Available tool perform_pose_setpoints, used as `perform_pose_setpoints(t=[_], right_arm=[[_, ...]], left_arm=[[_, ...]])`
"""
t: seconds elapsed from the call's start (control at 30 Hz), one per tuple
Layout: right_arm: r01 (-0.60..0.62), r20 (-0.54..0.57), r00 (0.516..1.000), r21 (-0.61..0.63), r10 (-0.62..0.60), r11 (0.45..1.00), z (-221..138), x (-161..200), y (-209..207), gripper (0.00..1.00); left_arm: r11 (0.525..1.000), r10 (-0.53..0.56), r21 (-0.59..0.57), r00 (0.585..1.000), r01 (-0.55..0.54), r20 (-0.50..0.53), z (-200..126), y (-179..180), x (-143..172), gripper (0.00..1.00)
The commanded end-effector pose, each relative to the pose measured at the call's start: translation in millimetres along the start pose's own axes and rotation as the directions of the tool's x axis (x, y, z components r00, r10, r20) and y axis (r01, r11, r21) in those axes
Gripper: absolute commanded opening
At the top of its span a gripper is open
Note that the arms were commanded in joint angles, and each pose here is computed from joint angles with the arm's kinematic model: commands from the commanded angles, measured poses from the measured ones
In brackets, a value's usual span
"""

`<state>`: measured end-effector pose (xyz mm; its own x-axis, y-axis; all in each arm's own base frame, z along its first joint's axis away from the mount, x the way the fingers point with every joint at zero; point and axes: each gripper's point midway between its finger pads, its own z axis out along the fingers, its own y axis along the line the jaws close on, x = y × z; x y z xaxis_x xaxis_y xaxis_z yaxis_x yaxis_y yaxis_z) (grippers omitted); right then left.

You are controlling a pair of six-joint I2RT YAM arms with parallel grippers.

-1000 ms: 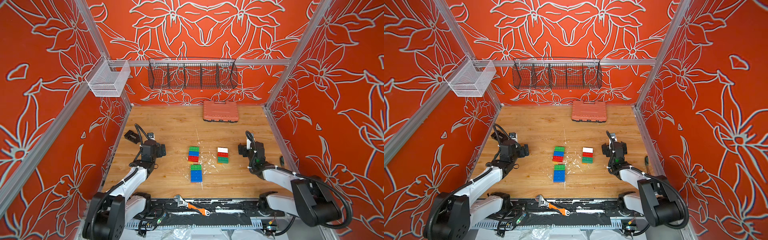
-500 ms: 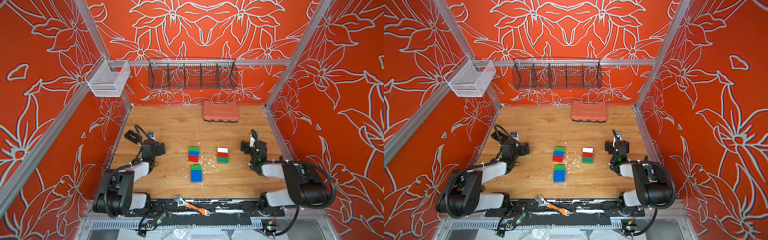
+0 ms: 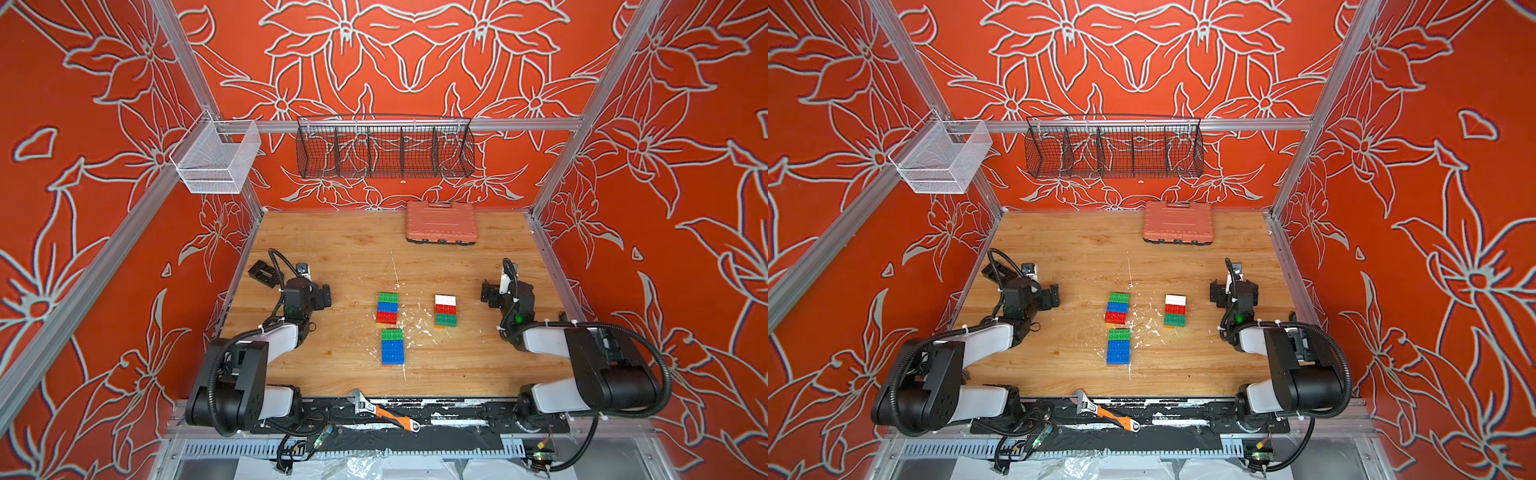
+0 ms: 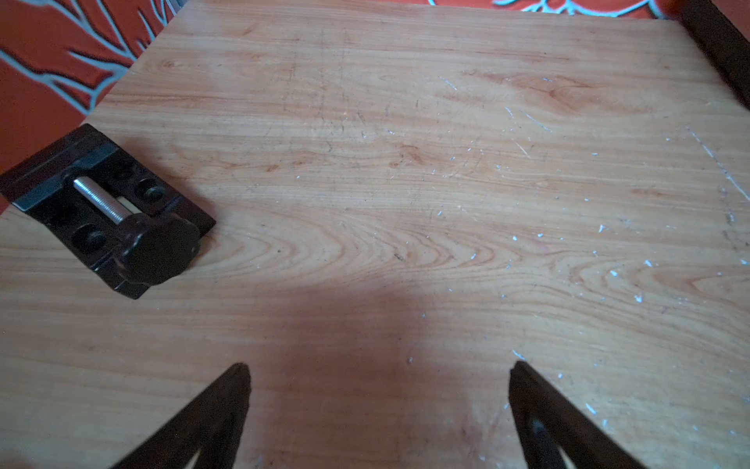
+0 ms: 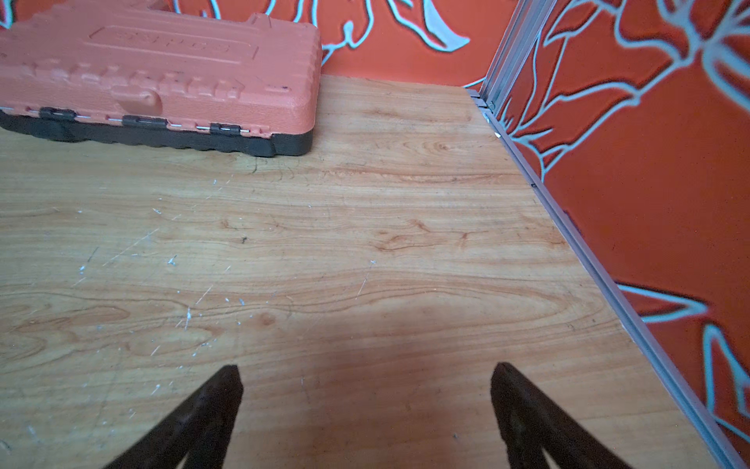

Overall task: Assemble a rectangle with lego
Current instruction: Reset both arms

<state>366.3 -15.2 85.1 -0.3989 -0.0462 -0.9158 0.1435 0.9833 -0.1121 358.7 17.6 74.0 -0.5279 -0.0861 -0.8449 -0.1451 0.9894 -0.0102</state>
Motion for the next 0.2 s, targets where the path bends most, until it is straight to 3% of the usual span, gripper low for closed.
perform_pose_setpoints(t=[0.0,0.17], right_arm=[[-0.022,0.029,0.999,-0.009,0.022,1.0,0.3,-10.7,0.2,0.98],[-0.022,0.031,0.999,-0.009,0.023,1.0,0.0,-11.5,0.3,0.98]], left_arm=[[1.0,-0.002,0.013,1.0,0.002,0.029,1.0,-0.6,-11.5,0.97],[1.0,-0.003,0.014,0.999,0.002,0.034,0.0,-0.7,-11.8,0.97]])
